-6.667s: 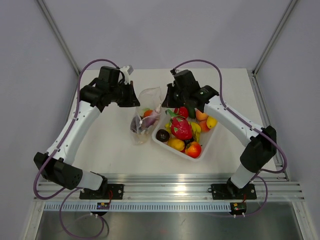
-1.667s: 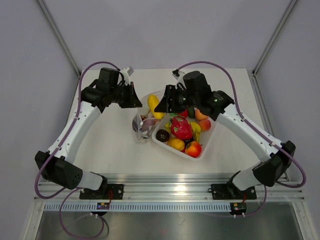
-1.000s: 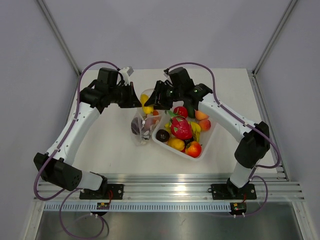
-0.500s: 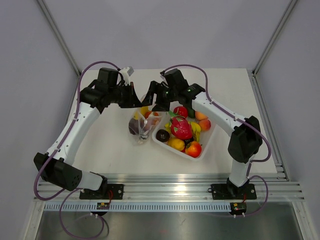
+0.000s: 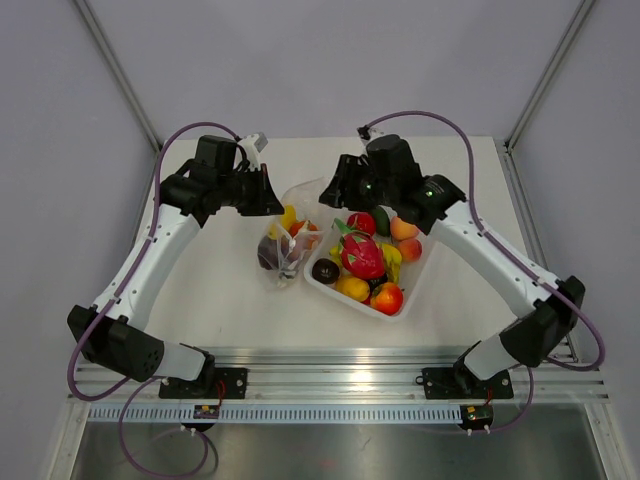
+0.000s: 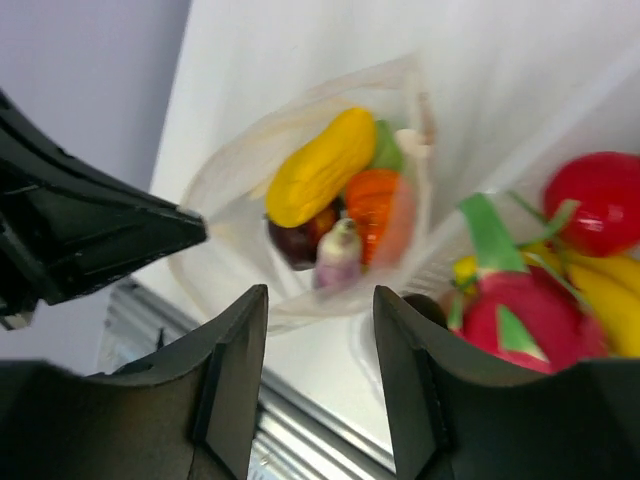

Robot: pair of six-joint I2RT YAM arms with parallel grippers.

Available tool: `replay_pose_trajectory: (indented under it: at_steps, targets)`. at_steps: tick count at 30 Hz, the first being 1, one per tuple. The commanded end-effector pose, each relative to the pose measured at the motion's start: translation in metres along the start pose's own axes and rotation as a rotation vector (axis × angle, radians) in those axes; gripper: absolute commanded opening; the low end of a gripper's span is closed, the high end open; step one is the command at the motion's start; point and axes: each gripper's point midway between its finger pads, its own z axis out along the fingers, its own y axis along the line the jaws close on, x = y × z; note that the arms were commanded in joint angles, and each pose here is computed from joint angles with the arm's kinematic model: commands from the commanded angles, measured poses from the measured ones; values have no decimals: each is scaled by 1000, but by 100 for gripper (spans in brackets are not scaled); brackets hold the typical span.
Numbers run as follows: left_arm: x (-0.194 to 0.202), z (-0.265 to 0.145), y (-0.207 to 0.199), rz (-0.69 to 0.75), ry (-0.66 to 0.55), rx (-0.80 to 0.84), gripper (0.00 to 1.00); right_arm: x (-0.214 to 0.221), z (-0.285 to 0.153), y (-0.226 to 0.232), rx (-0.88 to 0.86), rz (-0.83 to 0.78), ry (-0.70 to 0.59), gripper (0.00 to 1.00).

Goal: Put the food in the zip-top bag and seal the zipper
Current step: Place the fake fruit in the zipper food storage bag, then pick up the fake fruit from the bin.

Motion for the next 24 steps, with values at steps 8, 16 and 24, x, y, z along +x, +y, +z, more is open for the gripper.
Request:
replay_pose_trajectory:
  at_steps: [8, 16, 24]
  targets:
    - [-19, -10, -16, 47, -80, 51, 0, 11, -61, -166, 543, -104, -99, 68]
    - [-18, -9, -14, 42, -73, 41, 0, 30, -51, -230, 684, -135, -7, 74]
    - [-16, -10, -13, 41, -67, 36, 0, 35, -23, -269, 763, -134, 42, 75]
